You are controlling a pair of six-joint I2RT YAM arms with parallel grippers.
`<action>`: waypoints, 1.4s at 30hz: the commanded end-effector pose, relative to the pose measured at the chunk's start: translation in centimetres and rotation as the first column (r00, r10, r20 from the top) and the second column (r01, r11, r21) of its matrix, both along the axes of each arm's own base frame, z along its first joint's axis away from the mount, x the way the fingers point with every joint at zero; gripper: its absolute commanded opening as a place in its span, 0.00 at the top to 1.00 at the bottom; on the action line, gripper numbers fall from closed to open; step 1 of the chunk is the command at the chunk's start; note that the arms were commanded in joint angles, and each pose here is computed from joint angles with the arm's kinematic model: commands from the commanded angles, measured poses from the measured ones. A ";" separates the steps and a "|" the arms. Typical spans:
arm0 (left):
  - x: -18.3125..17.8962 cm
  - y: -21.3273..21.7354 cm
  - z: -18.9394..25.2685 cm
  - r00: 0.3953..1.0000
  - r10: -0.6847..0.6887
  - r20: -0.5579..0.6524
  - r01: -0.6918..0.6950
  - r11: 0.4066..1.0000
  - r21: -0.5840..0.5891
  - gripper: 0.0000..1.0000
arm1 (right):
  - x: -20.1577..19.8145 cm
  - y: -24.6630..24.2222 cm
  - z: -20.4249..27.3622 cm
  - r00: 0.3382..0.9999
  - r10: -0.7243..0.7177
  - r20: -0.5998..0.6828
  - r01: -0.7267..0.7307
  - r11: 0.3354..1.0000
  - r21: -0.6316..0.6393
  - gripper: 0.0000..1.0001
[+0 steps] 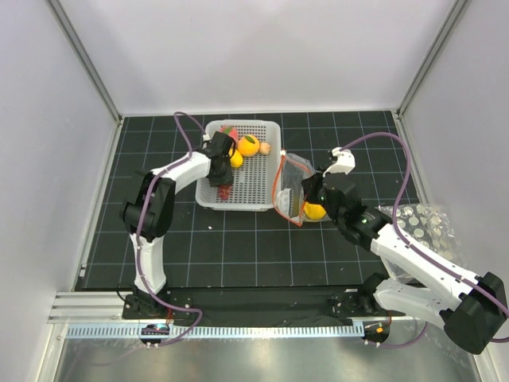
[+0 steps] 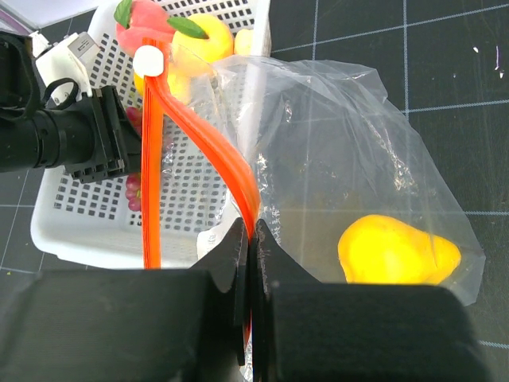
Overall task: Place the food in the zip-top bag and seal the zipper
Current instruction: Pick up the fake fruit from the bin, then place the fake fruit in the zipper food storage bag.
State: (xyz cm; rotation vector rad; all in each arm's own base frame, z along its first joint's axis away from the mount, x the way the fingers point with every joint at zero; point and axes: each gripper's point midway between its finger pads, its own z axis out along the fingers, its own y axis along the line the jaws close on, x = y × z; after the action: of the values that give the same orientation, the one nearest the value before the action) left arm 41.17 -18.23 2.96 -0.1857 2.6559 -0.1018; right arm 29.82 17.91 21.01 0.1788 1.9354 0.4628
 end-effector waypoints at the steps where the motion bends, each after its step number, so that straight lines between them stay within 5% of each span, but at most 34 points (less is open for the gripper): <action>1: -0.1 -2.8 2.6 0.997 -0.048 0.061 0.056 0.989 -0.134 0.68 | 0.5 0.3 1.9 0.999 -0.006 0.048 0.004 0.999 0.042 0.99; 11: -2.3 -6.5 12.0 0.925 -0.167 0.343 0.270 0.921 -0.281 0.76 | 0.6 0.6 1.5 0.999 0.004 0.040 -0.006 0.999 0.041 0.99; 22: -9.6 -14.0 21.9 0.661 -0.323 0.677 0.609 0.758 -0.232 0.75 | 0.7 1.1 1.3 0.999 0.022 0.029 -0.023 0.999 0.040 0.99; 26: -12.4 -14.6 26.6 0.533 -0.294 0.793 0.689 0.695 -0.206 0.74 | 0.5 1.1 1.8 0.999 0.028 0.037 -0.030 0.998 0.055 0.99; 30: -14.0 -14.9 27.9 0.477 -0.264 0.838 0.736 0.641 -0.217 0.71 | 0.2 0.9 2.4 0.998 0.025 0.053 -0.028 0.997 0.068 0.99; 42: -14.2 -17.6 26.1 0.496 -0.302 0.814 0.777 0.573 -0.261 0.71 | -1.2 0.5 5.6 0.984 0.031 0.178 -0.067 0.977 0.202 0.99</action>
State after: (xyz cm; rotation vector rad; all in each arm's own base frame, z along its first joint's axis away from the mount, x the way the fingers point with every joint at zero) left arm 27.03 -34.58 26.22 0.4935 1.7870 -0.9868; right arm 28.72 18.09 23.38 0.1827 1.8505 0.5795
